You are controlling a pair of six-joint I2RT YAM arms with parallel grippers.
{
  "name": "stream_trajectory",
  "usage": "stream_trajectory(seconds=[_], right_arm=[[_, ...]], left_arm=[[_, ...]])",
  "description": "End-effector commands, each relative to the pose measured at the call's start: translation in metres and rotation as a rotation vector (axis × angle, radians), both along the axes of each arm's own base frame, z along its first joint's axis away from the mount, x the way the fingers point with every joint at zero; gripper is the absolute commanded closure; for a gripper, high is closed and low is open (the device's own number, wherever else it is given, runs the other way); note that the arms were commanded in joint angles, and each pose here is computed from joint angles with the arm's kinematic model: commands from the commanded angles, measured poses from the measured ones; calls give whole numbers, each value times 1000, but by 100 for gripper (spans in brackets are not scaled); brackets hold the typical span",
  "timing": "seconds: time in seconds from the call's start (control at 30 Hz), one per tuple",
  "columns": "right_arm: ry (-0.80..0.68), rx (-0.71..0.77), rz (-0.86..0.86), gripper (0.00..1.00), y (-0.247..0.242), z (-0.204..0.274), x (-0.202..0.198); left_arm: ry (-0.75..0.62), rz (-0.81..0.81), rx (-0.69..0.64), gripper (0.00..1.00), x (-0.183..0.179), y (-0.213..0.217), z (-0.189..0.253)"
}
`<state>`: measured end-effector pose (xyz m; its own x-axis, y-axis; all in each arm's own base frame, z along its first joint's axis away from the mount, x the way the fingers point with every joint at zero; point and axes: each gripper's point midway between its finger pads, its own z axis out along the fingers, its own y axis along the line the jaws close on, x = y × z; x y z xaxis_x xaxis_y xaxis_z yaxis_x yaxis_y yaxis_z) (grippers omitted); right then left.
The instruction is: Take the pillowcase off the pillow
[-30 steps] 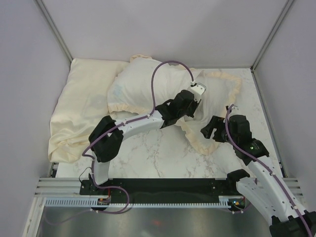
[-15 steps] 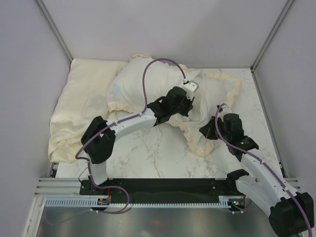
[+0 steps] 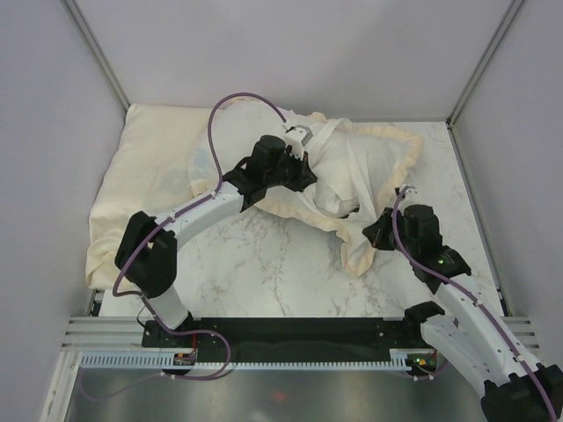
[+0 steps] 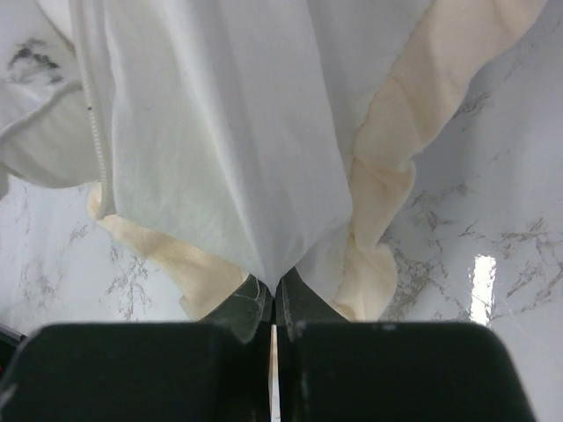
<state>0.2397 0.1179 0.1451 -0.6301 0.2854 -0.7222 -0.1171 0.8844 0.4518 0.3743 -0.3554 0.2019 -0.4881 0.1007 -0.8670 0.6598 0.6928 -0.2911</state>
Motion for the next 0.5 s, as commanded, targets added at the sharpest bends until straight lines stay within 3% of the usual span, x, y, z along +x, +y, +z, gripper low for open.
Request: stream_trajectory(seconds=[0.0, 0.27, 0.4, 0.47], right_arm=[[46, -76, -89, 100, -20, -4, 2], [123, -104, -98, 100, -19, -32, 9], [103, -97, -96, 100, -18, -29, 12], [65, -95, -79, 98, -16, -16, 16]], left_arm=[[-66, 142, -52, 98, 22, 49, 43], [-82, 64, -208, 98, -13, 53, 95], [-38, -8, -232, 98, -37, 51, 89], [10, -3, -207, 98, -46, 56, 63]])
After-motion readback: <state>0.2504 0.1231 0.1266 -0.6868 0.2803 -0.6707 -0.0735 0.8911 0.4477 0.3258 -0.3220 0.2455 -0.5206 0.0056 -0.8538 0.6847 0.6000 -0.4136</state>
